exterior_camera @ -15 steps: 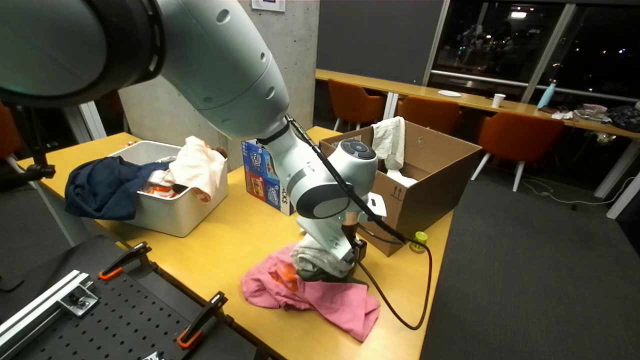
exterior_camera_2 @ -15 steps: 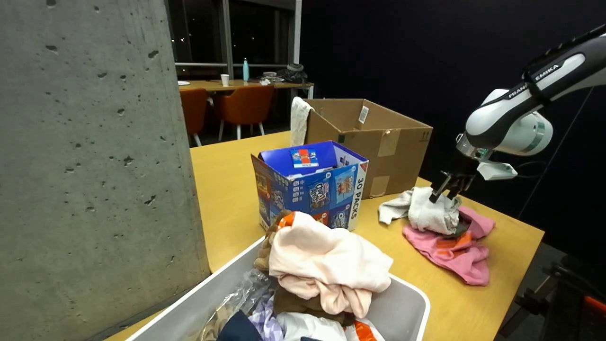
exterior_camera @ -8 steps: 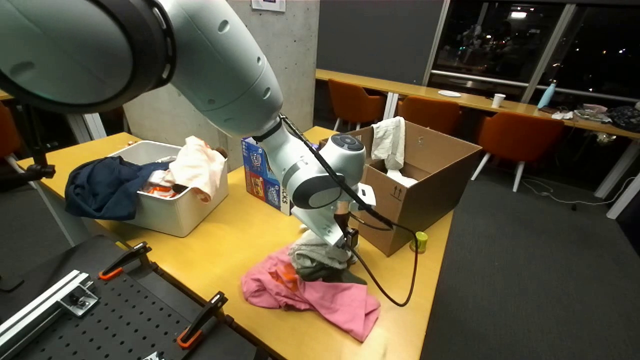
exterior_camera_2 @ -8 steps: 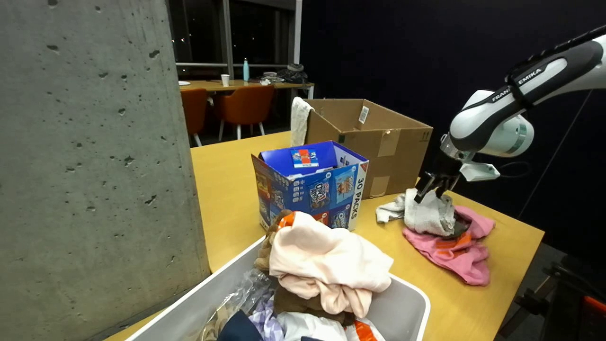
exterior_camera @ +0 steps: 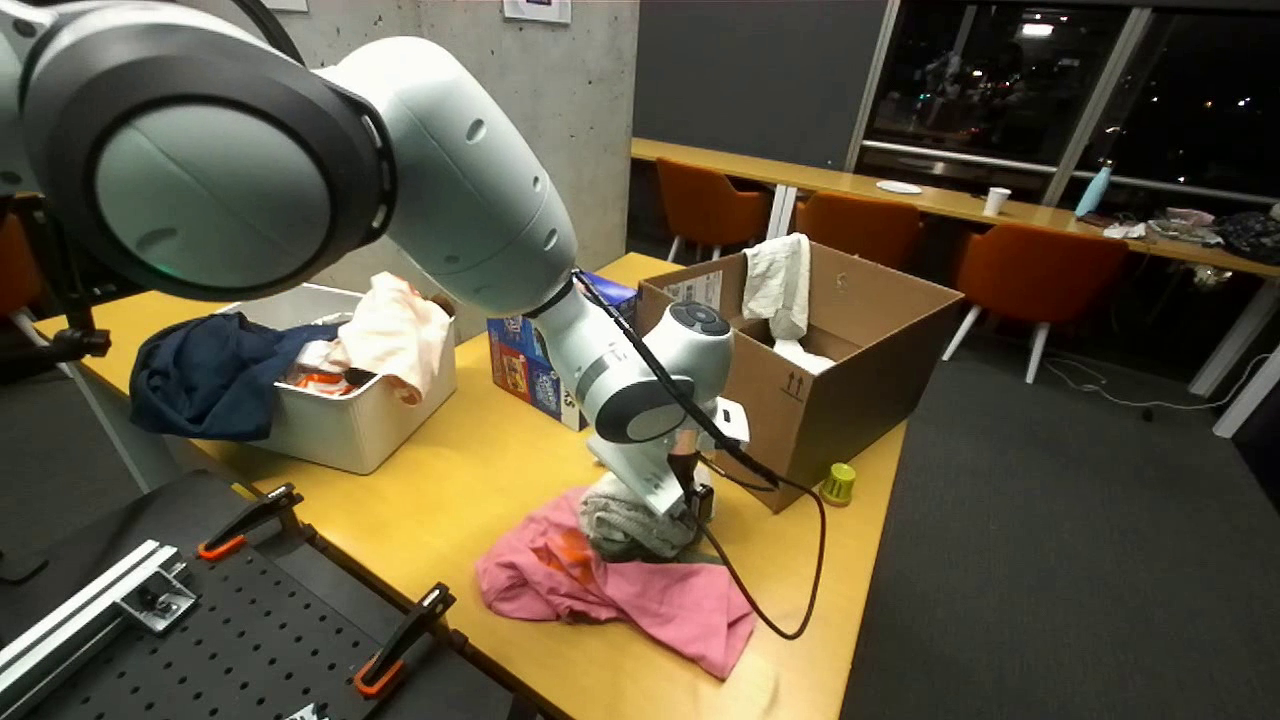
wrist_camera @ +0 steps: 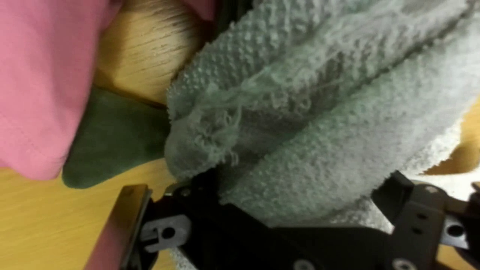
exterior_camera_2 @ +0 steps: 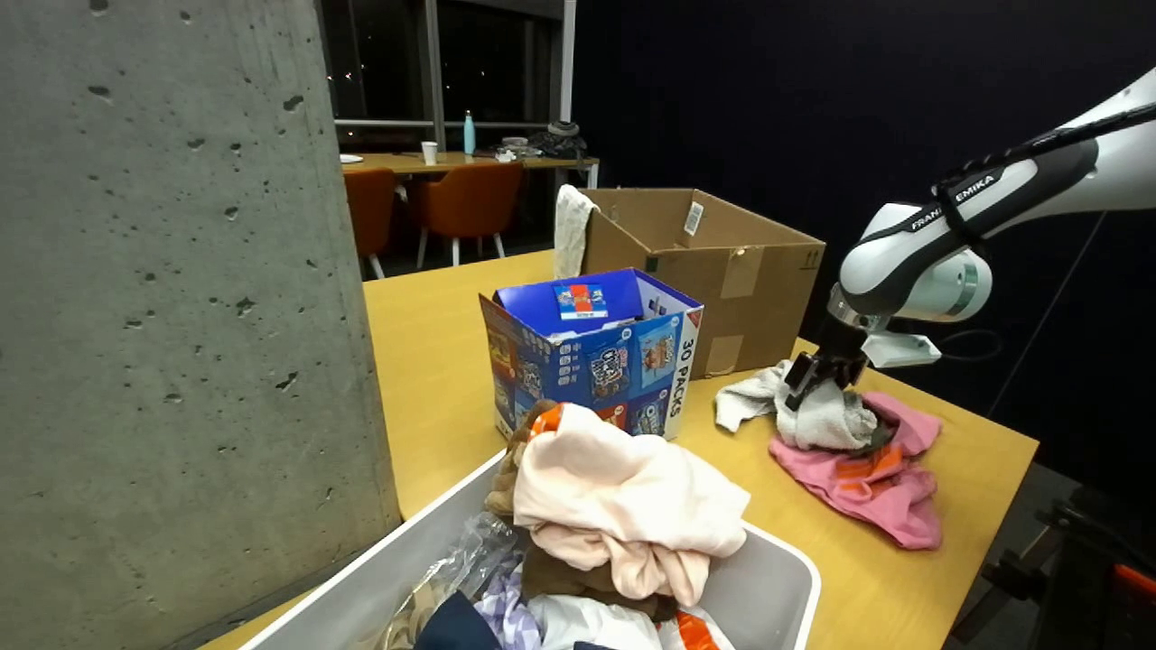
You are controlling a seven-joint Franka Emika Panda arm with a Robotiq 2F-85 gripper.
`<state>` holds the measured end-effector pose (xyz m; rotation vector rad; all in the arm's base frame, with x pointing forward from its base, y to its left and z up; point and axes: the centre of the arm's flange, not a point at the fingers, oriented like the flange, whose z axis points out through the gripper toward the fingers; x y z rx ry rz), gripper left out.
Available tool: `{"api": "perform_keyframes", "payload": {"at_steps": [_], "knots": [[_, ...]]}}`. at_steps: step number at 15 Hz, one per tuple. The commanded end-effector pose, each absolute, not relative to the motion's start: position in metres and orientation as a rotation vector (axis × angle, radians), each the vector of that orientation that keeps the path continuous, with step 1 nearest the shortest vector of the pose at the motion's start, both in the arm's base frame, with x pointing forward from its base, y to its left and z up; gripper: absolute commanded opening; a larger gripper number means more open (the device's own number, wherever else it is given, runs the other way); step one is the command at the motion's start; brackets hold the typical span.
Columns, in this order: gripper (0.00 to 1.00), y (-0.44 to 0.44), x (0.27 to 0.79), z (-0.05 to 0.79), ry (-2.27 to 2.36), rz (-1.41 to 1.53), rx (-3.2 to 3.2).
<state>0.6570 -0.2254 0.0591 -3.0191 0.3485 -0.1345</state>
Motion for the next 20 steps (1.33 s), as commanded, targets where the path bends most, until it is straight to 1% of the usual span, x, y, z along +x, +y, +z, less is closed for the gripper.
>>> {"api": "perform_keyframes", "payload": {"at_steps": [1,3,4,6,9,10,13,17,20], "knots": [[0.74,-0.227,0.676,0.051,0.363,-0.082,-3.026],[0.59,-0.226,0.68,0.051,0.362,-0.075,-3.021],[0.49,-0.226,0.681,0.051,0.361,-0.07,-3.018],[0.37,-0.226,0.682,0.052,0.36,-0.068,-3.014],[0.16,-0.225,0.679,0.063,0.362,-0.07,-3.018],[0.1,-0.224,0.678,0.069,0.359,-0.078,-3.019],[0.06,-0.223,0.675,0.091,0.373,-0.104,-3.039],[0.07,-0.211,0.67,0.146,0.358,-0.176,-3.065],[0.07,-0.185,0.652,0.192,0.325,-0.221,-3.077]]}}
